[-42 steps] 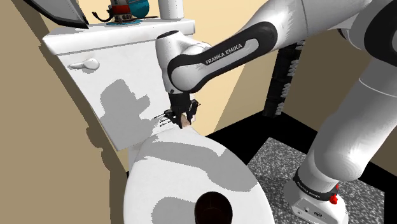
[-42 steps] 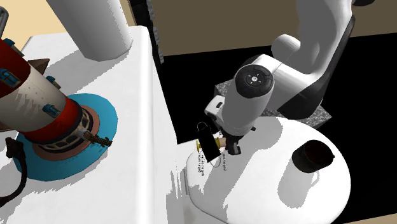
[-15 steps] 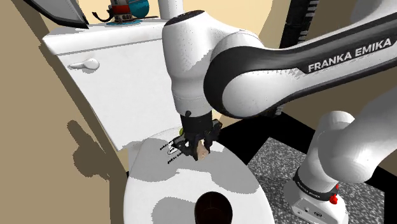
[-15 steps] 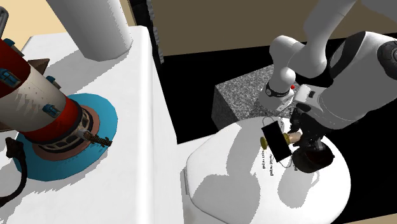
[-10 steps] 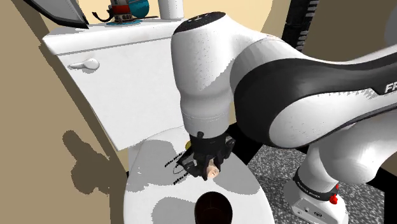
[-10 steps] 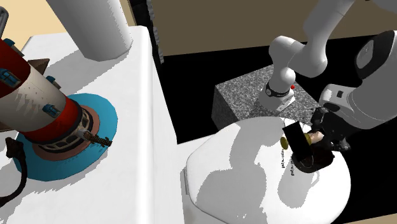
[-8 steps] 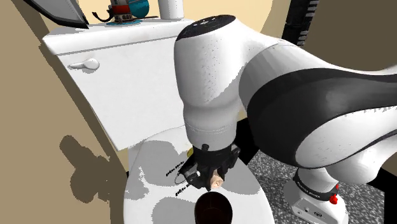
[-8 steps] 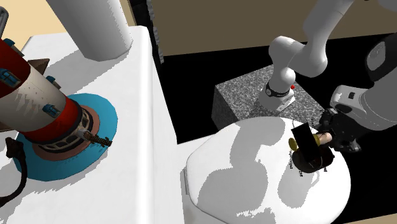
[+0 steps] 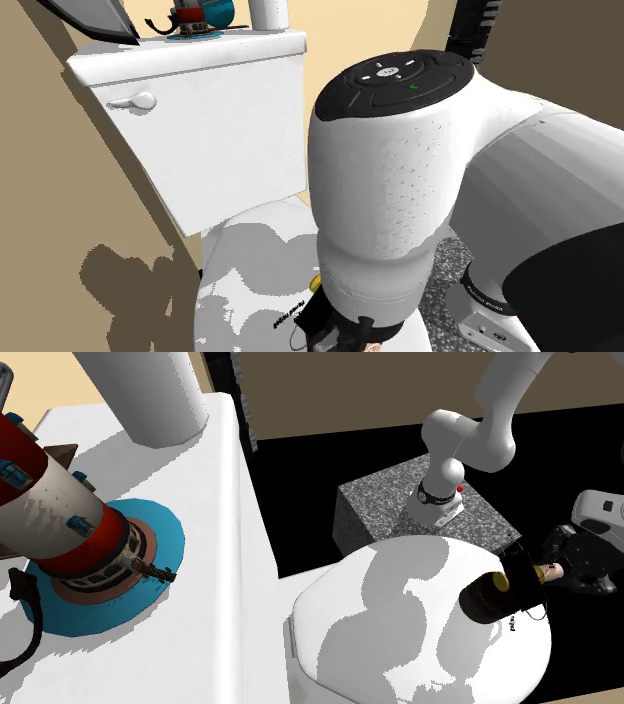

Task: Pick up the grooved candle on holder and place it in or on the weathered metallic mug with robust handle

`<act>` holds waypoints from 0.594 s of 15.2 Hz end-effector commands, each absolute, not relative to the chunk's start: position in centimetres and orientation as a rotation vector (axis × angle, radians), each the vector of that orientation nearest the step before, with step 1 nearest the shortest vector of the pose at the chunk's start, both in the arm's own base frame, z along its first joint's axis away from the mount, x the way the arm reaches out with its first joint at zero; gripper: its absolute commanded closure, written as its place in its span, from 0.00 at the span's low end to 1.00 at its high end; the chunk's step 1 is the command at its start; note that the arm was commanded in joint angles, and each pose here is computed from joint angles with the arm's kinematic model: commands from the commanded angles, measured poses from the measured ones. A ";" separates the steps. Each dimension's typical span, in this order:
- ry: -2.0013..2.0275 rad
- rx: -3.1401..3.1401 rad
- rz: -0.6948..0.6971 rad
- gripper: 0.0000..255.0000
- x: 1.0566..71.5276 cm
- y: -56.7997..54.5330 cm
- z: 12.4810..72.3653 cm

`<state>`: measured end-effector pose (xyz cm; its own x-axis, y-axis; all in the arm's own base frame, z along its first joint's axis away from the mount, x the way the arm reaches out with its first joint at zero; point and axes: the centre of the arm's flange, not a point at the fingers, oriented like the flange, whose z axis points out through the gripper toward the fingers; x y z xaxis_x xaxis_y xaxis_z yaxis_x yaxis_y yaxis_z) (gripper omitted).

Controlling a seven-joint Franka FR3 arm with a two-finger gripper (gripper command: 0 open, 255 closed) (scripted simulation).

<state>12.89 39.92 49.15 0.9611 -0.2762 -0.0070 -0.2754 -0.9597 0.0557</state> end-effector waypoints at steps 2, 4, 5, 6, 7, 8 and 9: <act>-0.432 3.057 -0.023 1.00 12.7 40.1 47.8; -0.432 3.057 -0.023 1.00 12.7 40.1 46.7; -0.432 3.057 -0.023 1.00 12.7 40.1 46.2; -0.432 3.057 -0.023 1.00 12.7 40.1 45.7; -0.432 3.057 -0.023 1.00 12.7 40.1 45.1; -0.432 3.057 -0.023 1.00 12.7 40.1 44.6; -0.432 3.057 -0.023 1.00 12.7 40.1 44.1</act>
<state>12.86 40.19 44.86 0.9608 -0.2772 -0.0044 -0.2766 -0.9596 0.0512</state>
